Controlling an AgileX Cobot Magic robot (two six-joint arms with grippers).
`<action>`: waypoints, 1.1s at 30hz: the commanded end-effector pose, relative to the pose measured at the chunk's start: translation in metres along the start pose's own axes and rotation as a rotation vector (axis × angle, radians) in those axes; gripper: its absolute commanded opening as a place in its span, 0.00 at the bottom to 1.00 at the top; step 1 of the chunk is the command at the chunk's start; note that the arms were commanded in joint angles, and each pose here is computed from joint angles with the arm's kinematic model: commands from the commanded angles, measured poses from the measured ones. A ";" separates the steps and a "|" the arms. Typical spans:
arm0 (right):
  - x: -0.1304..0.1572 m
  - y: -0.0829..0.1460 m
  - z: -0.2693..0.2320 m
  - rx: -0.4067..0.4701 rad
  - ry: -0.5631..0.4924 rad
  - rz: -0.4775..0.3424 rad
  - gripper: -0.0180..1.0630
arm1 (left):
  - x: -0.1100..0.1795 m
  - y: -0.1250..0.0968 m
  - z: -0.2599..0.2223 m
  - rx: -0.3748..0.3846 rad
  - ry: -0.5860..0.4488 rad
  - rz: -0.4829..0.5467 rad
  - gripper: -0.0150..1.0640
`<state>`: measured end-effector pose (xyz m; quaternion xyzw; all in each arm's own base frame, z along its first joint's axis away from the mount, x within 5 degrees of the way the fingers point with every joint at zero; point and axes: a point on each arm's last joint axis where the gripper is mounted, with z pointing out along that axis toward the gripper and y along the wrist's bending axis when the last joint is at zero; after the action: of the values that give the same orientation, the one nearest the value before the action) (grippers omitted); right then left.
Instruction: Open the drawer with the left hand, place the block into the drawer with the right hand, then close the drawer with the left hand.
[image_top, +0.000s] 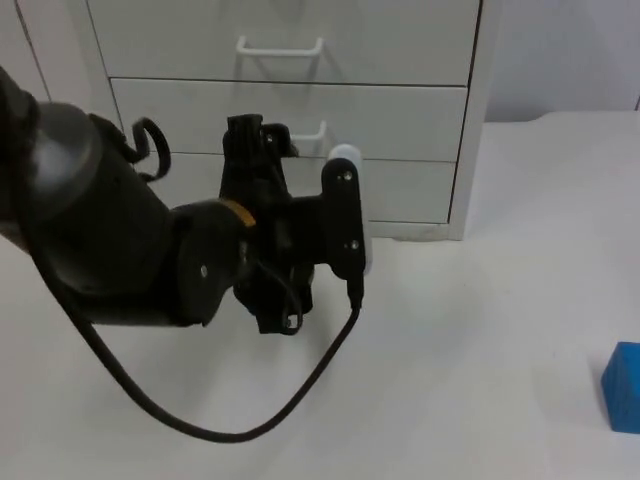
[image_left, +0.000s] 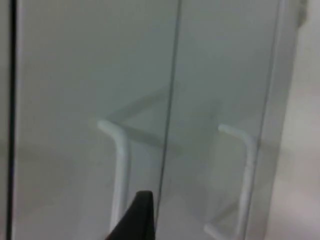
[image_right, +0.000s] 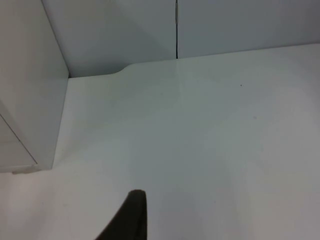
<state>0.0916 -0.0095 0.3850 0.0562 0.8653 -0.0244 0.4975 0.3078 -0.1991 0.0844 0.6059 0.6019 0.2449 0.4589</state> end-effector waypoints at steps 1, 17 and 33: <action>-0.003 0.000 -0.003 -0.001 -0.025 0.002 0.99 | -0.001 -0.004 0.007 -0.059 -0.010 -0.018 0.98; -0.003 0.000 -0.003 -0.001 -0.025 0.002 0.99 | 0.004 -0.010 0.025 -0.163 0.027 -0.115 0.91; -0.003 0.000 -0.003 -0.001 -0.025 0.002 0.99 | 0.008 -0.022 0.042 -0.135 -0.024 0.013 0.63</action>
<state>0.0916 -0.0095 0.3850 0.0561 0.8653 -0.0244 0.4975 0.3326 -0.2066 0.0455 0.5758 0.5799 0.2791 0.5042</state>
